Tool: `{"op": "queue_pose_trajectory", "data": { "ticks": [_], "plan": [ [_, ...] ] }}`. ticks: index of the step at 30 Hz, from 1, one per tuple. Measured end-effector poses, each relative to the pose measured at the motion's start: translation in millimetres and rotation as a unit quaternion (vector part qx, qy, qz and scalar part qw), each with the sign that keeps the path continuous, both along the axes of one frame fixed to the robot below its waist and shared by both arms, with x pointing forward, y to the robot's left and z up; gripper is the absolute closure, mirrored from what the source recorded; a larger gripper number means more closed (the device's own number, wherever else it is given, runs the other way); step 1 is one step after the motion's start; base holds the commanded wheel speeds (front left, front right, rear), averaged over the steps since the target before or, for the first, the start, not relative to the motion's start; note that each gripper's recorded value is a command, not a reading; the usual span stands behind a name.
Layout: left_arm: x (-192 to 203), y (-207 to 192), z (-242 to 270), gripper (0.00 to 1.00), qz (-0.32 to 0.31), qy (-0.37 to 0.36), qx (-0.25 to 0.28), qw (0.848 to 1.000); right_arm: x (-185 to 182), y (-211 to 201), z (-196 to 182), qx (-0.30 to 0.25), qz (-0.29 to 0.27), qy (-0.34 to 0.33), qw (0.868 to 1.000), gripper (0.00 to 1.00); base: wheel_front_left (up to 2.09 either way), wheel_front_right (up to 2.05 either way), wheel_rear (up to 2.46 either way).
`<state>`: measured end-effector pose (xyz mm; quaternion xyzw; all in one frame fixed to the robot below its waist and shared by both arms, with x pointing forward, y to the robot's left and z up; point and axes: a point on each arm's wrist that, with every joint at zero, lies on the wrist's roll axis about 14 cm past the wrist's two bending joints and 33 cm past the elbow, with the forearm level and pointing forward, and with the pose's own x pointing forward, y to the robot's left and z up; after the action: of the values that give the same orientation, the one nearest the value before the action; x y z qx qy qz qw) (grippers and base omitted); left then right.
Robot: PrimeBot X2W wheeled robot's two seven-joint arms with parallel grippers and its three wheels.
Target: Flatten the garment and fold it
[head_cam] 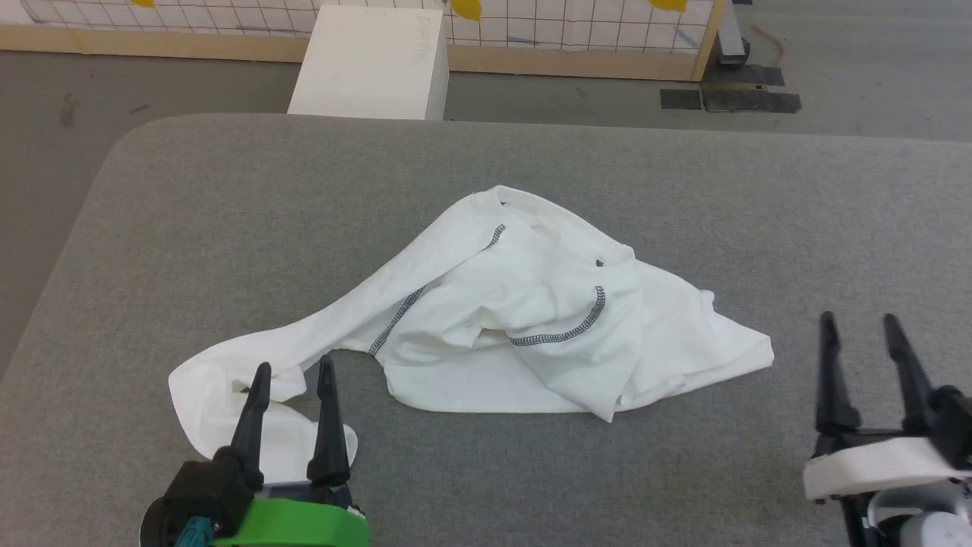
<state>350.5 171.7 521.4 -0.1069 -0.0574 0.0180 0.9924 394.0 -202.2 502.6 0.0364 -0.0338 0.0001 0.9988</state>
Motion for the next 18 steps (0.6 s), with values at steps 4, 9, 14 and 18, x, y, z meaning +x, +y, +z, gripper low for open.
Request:
{"op": "queue_pose_trajectory", "data": {
  "ticks": [4,9,14,18],
  "plan": [
    [-1,1,-4,0.00,0.000,0.005,0.000,1.000,6,27,-4,-0.015,0.042,0.027,0.999,0.00,0.00,0.00,0.00],
    [-4,2,-11,0.00,0.002,0.017,-0.003,1.000,8,71,-26,-0.024,0.109,0.109,0.988,0.00,0.00,0.00,0.00],
    [-7,4,-19,0.00,0.005,0.028,-0.008,1.000,5,100,-50,-0.044,0.166,0.186,0.967,0.00,0.00,0.00,0.00],
    [-9,8,-21,0.00,0.011,0.032,-0.013,0.999,9,111,-61,-0.058,0.188,0.218,0.956,0.00,0.00,0.00,0.00]
  ]
}}
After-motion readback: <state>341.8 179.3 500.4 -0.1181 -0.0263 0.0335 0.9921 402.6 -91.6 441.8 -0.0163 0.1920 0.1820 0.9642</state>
